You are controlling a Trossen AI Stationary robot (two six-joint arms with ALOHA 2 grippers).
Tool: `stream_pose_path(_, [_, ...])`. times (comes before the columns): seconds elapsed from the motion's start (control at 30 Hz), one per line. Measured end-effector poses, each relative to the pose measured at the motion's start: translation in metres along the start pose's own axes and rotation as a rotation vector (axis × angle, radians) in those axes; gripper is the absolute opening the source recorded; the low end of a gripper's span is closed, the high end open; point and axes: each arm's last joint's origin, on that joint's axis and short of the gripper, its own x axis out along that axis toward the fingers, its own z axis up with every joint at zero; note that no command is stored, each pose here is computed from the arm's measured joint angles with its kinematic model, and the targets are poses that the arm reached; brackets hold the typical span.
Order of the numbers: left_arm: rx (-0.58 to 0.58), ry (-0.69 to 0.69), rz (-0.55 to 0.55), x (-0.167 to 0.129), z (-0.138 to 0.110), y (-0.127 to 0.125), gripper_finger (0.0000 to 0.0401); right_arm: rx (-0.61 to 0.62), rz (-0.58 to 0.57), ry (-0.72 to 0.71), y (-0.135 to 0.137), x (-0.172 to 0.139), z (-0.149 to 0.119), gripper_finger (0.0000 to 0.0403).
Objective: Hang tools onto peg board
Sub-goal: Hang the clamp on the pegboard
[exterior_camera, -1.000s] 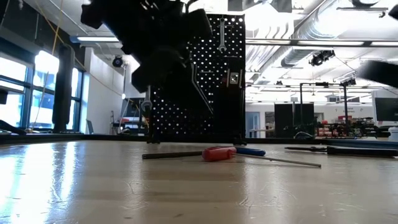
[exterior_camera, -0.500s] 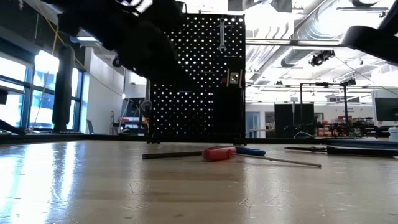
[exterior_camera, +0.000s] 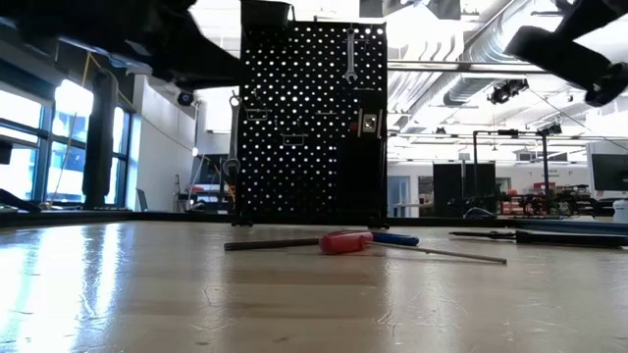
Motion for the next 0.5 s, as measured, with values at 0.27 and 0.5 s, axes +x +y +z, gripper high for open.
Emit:
stream_pose_path(0.27, [-0.074, -0.112, 0.022, -0.035, -0.003, 0.014, 0.0101, -0.01, -0.026, -0.063, -0.008, -0.001, 0.007, 0.0])
stream_pose_path(0.5, [-0.114, -0.218, -0.001, -0.05, -0.008, 0.017, 0.0101, -0.009, -0.033, -0.148, -0.019, -0.002, 0.022, 0.0])
